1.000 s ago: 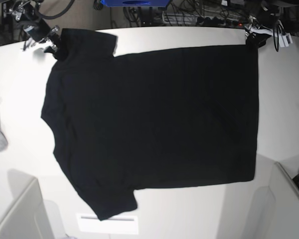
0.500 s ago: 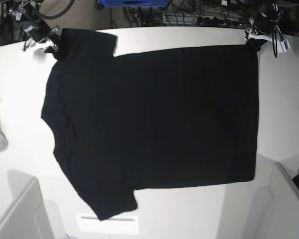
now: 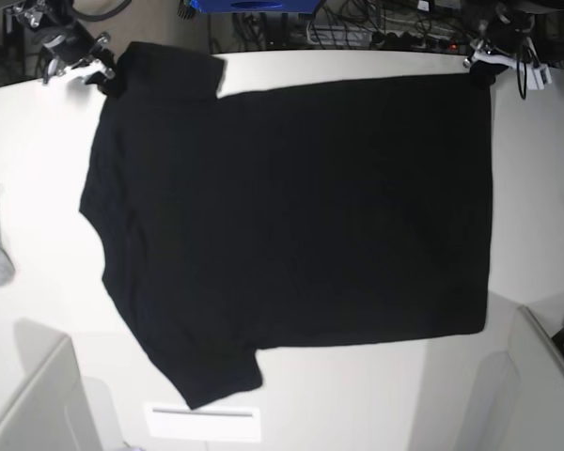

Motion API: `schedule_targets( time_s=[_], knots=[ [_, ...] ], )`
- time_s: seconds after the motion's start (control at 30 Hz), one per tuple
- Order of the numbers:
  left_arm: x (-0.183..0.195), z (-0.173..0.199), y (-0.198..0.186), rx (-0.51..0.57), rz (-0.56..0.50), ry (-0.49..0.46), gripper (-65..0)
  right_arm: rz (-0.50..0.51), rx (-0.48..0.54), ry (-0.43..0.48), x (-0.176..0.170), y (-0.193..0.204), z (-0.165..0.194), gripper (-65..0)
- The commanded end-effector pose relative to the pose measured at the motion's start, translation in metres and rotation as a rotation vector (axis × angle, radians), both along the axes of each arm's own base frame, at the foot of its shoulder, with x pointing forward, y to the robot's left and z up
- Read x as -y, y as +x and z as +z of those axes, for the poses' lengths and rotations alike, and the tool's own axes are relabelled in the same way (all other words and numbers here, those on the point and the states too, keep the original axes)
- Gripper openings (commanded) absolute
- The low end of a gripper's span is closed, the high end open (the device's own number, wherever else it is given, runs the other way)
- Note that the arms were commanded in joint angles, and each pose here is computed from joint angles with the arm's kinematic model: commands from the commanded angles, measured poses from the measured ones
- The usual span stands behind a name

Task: Fold the T-shirt properly
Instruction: 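Lift both grasped corners and pull the shirt toward the robot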

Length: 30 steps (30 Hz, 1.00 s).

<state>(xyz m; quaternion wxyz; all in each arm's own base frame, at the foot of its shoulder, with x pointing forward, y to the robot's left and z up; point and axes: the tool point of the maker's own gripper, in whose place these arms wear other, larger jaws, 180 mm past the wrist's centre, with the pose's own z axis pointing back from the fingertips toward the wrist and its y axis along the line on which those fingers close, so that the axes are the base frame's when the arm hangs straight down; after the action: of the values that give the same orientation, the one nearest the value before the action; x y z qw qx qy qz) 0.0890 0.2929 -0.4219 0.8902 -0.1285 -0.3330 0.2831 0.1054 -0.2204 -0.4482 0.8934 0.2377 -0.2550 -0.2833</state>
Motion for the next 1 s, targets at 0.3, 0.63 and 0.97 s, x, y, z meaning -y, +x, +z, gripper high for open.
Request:
schedule_targets(
  time_s=[0.3, 0.63, 0.97],
  knots=[
    [-0.011, 0.065, 0.015, 0.109, -0.085, 0.148, -65.0, 0.097, 0.084, -0.135, -0.006, 0.012, 0.052, -65.0],
    [0.001, 0.071, 0.043, 0.178, -0.11, 0.131, -65.0, 0.187, 0.241, -0.179, -0.012, 0.092, 0.095, -65.0],
    [-0.02, 0.079, 0.071, 0.138, -0.068, 0.108, -65.0, 0.117, 0.269, -0.177, -0.001, 0.15, 0.108, -65.0]
  ],
)
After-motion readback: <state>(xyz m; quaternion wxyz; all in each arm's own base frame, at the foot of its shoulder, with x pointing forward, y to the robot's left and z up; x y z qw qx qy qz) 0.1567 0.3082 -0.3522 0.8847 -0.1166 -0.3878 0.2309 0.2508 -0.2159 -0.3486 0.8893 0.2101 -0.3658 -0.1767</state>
